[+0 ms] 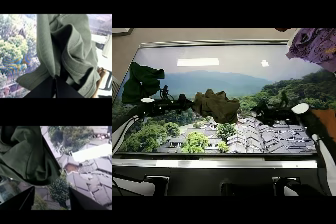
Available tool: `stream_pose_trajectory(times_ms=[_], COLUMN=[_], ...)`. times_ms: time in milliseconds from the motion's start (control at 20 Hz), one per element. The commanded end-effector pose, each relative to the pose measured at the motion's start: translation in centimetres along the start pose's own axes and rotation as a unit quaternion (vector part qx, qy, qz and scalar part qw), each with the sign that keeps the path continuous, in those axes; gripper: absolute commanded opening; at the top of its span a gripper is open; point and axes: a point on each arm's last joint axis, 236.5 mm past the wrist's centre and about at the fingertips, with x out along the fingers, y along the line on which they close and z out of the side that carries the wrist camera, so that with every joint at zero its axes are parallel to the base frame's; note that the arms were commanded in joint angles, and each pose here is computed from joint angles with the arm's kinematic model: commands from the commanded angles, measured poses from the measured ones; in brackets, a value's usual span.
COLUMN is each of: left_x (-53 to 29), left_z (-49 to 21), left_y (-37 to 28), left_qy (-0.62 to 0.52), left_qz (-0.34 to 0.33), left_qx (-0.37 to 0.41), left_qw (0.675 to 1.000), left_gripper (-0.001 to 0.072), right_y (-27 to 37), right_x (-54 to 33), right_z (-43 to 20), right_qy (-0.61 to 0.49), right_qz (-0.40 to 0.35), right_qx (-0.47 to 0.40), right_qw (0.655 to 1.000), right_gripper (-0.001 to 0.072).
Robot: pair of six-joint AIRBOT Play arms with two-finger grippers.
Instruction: Fold the clothes and pants, and hang the long-sleeved shirts on hangers.
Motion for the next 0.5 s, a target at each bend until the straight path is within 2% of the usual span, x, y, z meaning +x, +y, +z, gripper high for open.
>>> stream_pose_trajectory(times_ms=[0, 150, 300, 450], left_x=[0.0, 0.0, 0.0, 0.0], left_z=[0.0, 0.0, 0.0, 0.0], left_y=[-0.1, -0.1, 0.0, 0.0], left_qy=[0.000, 0.000, 0.000, 0.000], left_qz=[-0.001, -0.001, 0.000, -0.001], left_qx=[0.000, -0.003, -0.003, -0.004], left_qw=[1.000, 1.000, 1.000, 1.000], left_gripper=[0.0017, 0.0017, 0.0017, 0.0017], right_y=[-0.8, -2.0, -0.2, -0.4], right_x=[4.8, 8.5, 10.0, 10.7], right_z=[-2.4, -5.4, -5.4, -5.0], right_qy=[0.004, 0.058, 0.044, 0.027], right_qz=[0.000, -0.010, 0.029, 0.024], right_qx=[0.020, 0.052, 0.050, 0.052], right_qw=[1.000, 0.997, 0.997, 0.998], right_gripper=[0.0480, 0.0479, 0.0476, 0.0473])
